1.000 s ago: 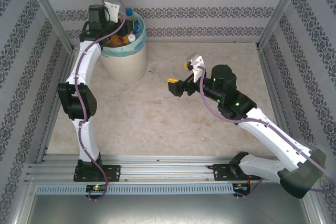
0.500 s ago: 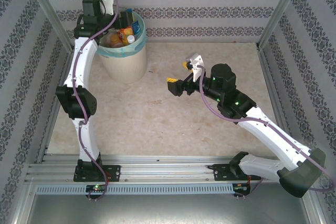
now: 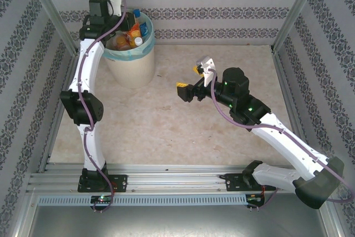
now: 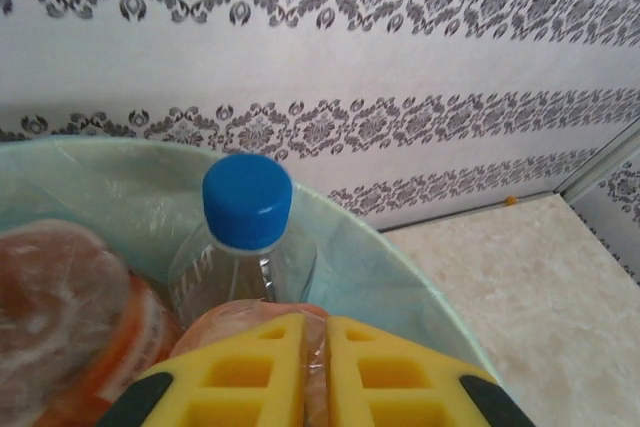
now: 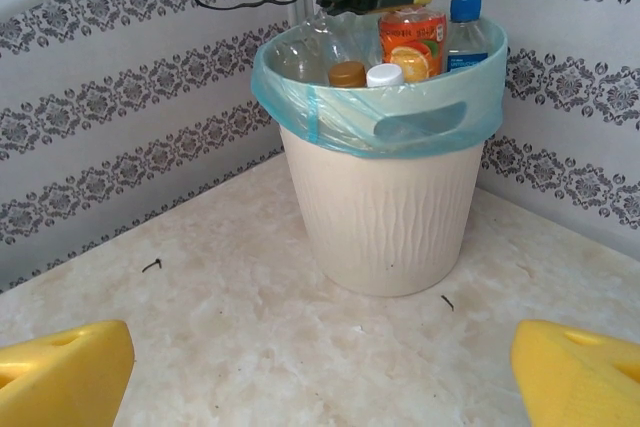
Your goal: Put the plastic bottles in the bin
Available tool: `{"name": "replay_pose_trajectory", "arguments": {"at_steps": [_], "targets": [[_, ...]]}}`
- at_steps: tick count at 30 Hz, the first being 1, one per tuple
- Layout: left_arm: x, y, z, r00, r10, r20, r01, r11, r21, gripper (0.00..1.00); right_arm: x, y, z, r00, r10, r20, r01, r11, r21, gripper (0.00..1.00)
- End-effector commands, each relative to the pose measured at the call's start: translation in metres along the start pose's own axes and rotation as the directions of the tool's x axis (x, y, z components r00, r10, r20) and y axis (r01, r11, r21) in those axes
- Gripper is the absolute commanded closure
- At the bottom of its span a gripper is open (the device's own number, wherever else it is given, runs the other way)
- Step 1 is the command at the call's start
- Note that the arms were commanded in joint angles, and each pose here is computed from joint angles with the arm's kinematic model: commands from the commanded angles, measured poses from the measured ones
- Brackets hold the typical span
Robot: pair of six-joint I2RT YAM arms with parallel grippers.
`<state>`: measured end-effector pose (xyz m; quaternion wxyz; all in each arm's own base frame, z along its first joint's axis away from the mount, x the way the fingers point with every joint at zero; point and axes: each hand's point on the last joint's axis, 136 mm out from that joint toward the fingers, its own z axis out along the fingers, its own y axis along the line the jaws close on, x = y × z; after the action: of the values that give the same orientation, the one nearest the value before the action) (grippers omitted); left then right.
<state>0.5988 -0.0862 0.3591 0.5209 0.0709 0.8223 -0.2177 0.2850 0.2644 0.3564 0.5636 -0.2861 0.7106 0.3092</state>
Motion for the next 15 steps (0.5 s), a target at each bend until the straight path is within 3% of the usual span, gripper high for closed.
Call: {"name": "replay_pose_trajectory", "arguments": {"at_steps": [1,10,15], "targets": [[0.063,0.017,0.022,0.981,-0.055,-0.186,0.048,0.998,-0.040,0.88,-0.011,0.007,-0.004,1.000,0.009,0.021,-0.009,1.000,-0.023,0.03],[0.133,0.039,0.033,0.954,-0.085,-0.288,0.060,0.994,-0.096,0.90,-0.006,0.008,0.001,1.000,0.012,0.005,-0.012,0.999,-0.030,0.04],[0.126,0.036,0.032,0.959,-0.079,-0.271,0.059,0.995,-0.083,0.90,-0.008,0.010,0.005,1.000,0.021,0.000,-0.021,0.999,-0.045,0.04]]}}
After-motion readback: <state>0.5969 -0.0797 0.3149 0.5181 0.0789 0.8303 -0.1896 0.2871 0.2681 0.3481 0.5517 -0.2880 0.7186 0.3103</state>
